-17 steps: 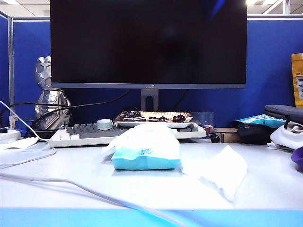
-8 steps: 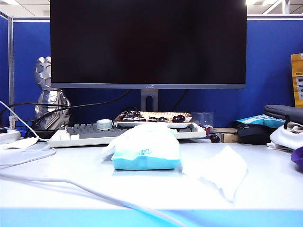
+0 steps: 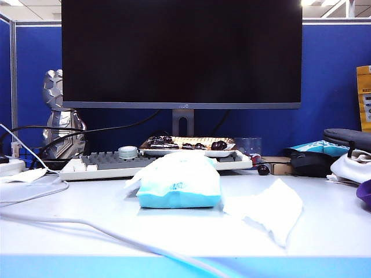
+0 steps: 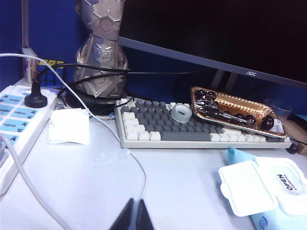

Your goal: Pull out a wet wipe from the sky blue wet wipes packet and place it on the table.

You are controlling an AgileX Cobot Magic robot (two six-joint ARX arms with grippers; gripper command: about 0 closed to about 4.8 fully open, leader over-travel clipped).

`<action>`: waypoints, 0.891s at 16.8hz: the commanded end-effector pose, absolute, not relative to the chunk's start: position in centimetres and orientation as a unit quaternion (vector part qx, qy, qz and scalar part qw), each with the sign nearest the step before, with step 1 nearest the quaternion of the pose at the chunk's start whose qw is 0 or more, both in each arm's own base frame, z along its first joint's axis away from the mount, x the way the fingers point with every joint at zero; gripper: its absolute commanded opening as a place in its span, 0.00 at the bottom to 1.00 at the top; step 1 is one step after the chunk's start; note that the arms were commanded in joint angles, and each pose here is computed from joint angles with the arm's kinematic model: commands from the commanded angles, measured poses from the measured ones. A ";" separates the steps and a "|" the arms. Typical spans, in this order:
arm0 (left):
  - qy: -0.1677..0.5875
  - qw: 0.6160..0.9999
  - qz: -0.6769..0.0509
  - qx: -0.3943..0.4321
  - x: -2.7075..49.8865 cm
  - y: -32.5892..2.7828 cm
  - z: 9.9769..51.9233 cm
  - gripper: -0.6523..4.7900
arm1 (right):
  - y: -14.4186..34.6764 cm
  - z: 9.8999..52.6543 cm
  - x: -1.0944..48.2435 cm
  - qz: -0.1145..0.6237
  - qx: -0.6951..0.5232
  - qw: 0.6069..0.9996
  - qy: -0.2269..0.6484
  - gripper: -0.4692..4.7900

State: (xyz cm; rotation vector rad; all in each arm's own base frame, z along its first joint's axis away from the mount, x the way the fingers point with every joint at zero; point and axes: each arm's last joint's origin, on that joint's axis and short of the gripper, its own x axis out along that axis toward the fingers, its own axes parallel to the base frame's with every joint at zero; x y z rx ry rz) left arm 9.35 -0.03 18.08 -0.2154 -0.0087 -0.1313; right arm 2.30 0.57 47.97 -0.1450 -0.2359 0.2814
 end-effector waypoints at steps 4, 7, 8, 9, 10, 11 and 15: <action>-0.014 0.992 -0.069 -0.106 9.3 0.0 18.3 0.12 | 4.8 38.6 7.9 0.202 -0.063 0.975 -0.072 0.09; -0.013 0.992 -0.069 -0.106 9.3 0.0 18.3 0.12 | 5.3 33.4 8.6 0.201 -0.041 0.974 -0.096 0.09; -0.014 0.992 -0.069 -0.106 9.3 0.0 18.3 0.12 | 5.1 31.3 8.3 0.199 -0.036 0.973 -0.109 0.09; -0.013 0.992 -0.069 -0.106 9.3 0.0 18.3 0.12 | 4.7 29.4 7.8 0.196 -0.027 0.972 -0.130 0.09; -0.013 0.992 -0.069 -0.106 9.3 0.0 18.3 0.12 | 4.5 28.1 7.5 0.195 -0.022 0.970 -0.140 0.09; -0.014 0.992 -0.069 -0.106 9.3 0.0 18.3 0.12 | 4.3 27.0 7.2 0.194 -0.020 0.970 -0.147 0.09; -0.013 0.992 -0.069 -0.106 9.3 0.0 18.3 0.12 | 3.8 22.9 7.1 0.131 -0.006 0.982 -0.133 0.09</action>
